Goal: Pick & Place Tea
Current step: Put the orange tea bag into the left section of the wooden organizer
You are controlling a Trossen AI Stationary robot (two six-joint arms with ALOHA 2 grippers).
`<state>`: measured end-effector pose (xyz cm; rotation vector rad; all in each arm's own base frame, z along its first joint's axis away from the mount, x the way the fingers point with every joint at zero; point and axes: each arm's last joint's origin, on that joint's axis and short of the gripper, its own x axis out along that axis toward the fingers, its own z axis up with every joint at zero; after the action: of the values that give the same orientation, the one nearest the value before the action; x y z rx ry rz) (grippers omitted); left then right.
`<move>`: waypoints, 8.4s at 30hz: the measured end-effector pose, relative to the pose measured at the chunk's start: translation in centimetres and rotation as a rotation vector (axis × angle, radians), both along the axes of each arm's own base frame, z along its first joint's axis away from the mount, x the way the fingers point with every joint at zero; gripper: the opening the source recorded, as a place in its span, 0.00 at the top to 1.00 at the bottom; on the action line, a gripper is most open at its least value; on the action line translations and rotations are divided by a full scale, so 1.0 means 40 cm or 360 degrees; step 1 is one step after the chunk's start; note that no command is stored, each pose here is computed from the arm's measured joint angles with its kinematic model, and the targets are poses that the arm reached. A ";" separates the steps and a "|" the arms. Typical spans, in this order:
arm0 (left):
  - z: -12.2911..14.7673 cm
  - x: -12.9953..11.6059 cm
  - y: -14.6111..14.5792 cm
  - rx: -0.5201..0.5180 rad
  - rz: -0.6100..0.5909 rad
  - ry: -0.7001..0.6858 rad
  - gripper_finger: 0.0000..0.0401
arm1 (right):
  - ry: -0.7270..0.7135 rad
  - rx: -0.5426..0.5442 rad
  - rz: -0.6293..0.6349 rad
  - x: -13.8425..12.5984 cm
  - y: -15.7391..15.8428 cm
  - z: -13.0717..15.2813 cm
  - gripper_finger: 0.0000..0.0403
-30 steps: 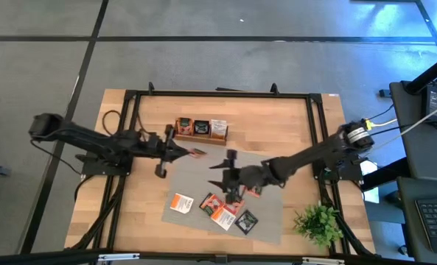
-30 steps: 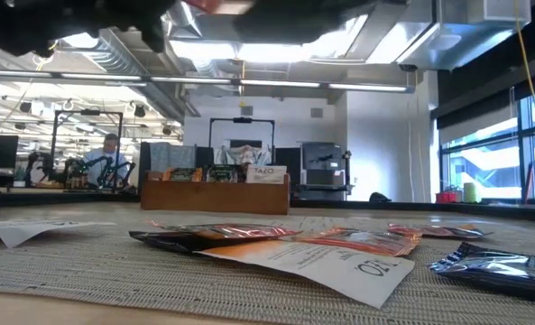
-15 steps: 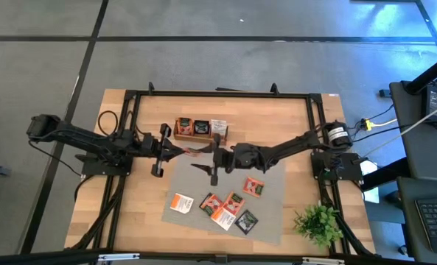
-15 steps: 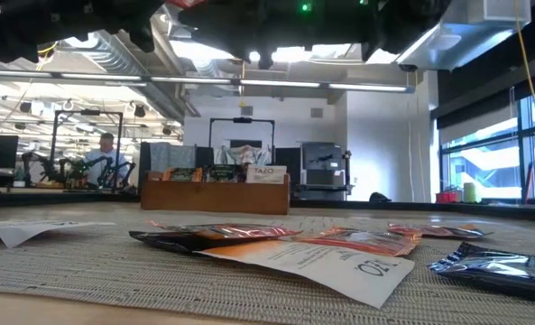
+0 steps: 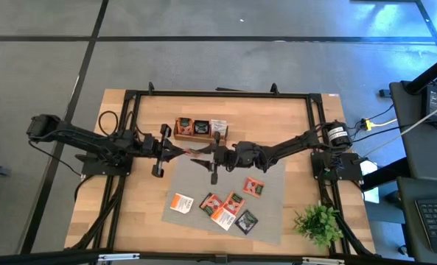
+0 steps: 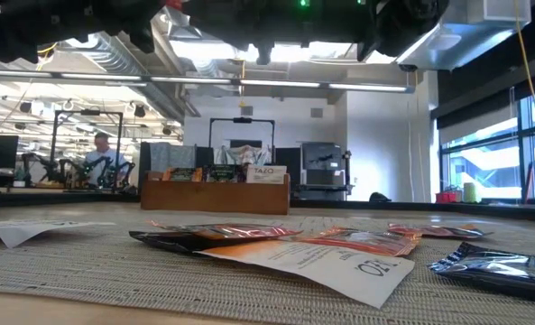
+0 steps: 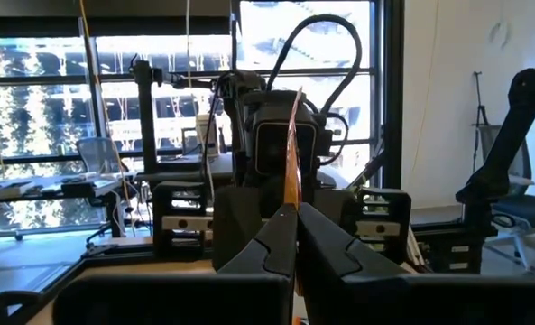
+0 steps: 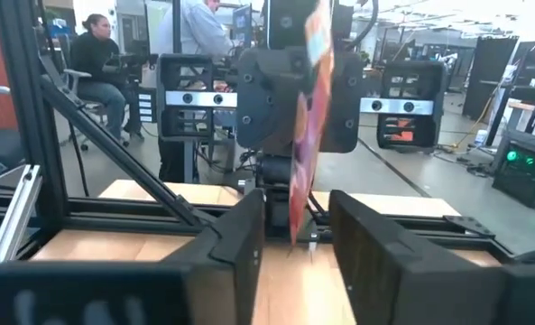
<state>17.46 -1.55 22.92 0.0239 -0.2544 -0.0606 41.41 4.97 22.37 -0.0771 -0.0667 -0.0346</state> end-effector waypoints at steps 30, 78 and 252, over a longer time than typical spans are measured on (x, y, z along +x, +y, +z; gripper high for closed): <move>-0.019 0.005 0.001 -0.0129 -0.0018 0.0140 0.80 | 0.0328 0.0100 -0.0011 -0.002 0.000 -0.050 0.98; -0.054 0.007 0.012 -0.0129 0.0068 0.0375 0.59 | 0.0555 0.0274 -0.0087 -0.007 -0.032 -0.086 0.98; -0.110 0.117 -0.149 -0.0006 -0.0211 0.1096 0.72 | 0.0772 0.0214 -0.0101 -0.054 -0.034 -0.036 0.64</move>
<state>22.13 -7.49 18.53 -0.0180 0.4329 -0.1953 39.26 3.63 20.93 0.0482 0.4224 -0.0827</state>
